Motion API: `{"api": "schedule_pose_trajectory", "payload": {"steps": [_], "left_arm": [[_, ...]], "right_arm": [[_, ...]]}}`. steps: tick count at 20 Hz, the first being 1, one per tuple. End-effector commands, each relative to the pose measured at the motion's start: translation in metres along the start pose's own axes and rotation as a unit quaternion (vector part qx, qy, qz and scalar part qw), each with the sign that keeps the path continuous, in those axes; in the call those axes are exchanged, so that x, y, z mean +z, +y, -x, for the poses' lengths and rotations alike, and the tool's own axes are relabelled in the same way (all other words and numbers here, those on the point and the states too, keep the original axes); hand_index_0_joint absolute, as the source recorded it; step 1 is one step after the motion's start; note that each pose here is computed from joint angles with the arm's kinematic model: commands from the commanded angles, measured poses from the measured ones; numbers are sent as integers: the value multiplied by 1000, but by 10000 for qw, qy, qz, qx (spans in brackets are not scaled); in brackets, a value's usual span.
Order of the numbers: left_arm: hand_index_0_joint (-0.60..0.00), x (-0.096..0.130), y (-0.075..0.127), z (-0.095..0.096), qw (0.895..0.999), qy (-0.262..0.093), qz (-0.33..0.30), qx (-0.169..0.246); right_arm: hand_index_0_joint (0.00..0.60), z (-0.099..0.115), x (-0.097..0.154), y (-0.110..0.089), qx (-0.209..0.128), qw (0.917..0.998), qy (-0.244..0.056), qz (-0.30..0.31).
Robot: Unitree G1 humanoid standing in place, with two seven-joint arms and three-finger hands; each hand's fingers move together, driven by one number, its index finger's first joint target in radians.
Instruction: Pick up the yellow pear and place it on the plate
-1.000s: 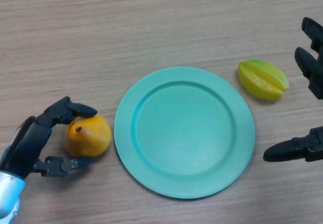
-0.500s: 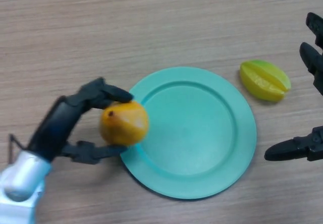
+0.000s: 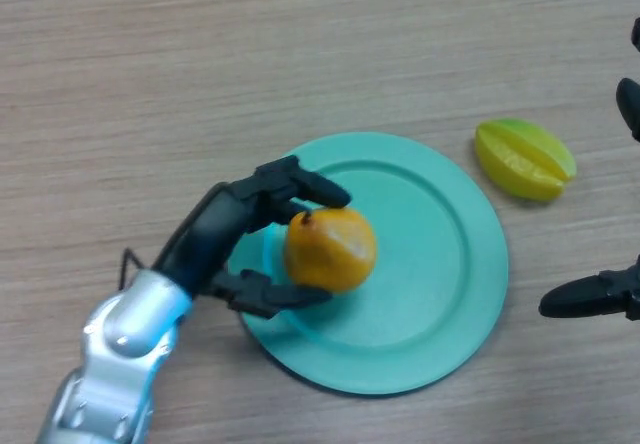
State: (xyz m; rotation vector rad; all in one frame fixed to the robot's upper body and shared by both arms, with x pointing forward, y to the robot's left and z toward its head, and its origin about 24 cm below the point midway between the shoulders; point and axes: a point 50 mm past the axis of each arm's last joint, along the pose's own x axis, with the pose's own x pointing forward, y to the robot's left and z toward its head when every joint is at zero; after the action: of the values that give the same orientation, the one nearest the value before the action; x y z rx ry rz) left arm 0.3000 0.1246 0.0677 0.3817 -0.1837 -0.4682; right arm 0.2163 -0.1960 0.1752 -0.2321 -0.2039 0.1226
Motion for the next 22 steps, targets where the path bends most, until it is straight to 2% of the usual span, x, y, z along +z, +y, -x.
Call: {"api": "schedule_pose_trajectory", "payload": {"steps": [1, 2, 3, 4, 5, 6, 9, 13, 17, 20, 22], "left_arm": [[-550, 30, 19, -8, 9933, -866, -283, 707], [-450, 30, 19, -8, 9932, -860, -321, 712], [-300, 30, 18, -8, 9931, -839, -389, 723], [-200, 29, 17, -8, 9930, -808, -453, 727], [-50, 27, 15, -8, 9930, -706, -611, 720], [0, 25, 15, -7, 9930, -644, -694, 707], [0, 25, 15, -1, 9948, -473, -665, 610], [0, 34, 20, 5, 9926, -620, -710, 766], [0, 57, 34, 20, 9845, -1091, -748, 1153], [0, 74, 54, 34, 9759, -1374, -795, 1499], [0, 90, 66, 49, 9711, -1577, -612, 1686]], "right_arm": [[0, 7, 30, -12, -263, 9949, -919, 332], [0, 7, 30, -12, -264, 9948, -923, 343], [0, 7, 30, -12, -266, 9947, -928, 364], [0, 7, 31, -12, -265, 9946, -929, 379], [0, 8, 30, -12, -266, 9947, -918, 388], [0, 8, 30, -11, -257, 9949, -892, 386], [0, 10, 31, -10, -277, 9941, -950, 445], [0, 13, 33, -8, -268, 9945, -944, 362], [0, 14, 34, -7, -257, 9944, -952, 371], [0, 14, 34, -7, -235, 9944, -972, 338], [0, 13, 33, -5, -231, 9944, -975, 348]]}}
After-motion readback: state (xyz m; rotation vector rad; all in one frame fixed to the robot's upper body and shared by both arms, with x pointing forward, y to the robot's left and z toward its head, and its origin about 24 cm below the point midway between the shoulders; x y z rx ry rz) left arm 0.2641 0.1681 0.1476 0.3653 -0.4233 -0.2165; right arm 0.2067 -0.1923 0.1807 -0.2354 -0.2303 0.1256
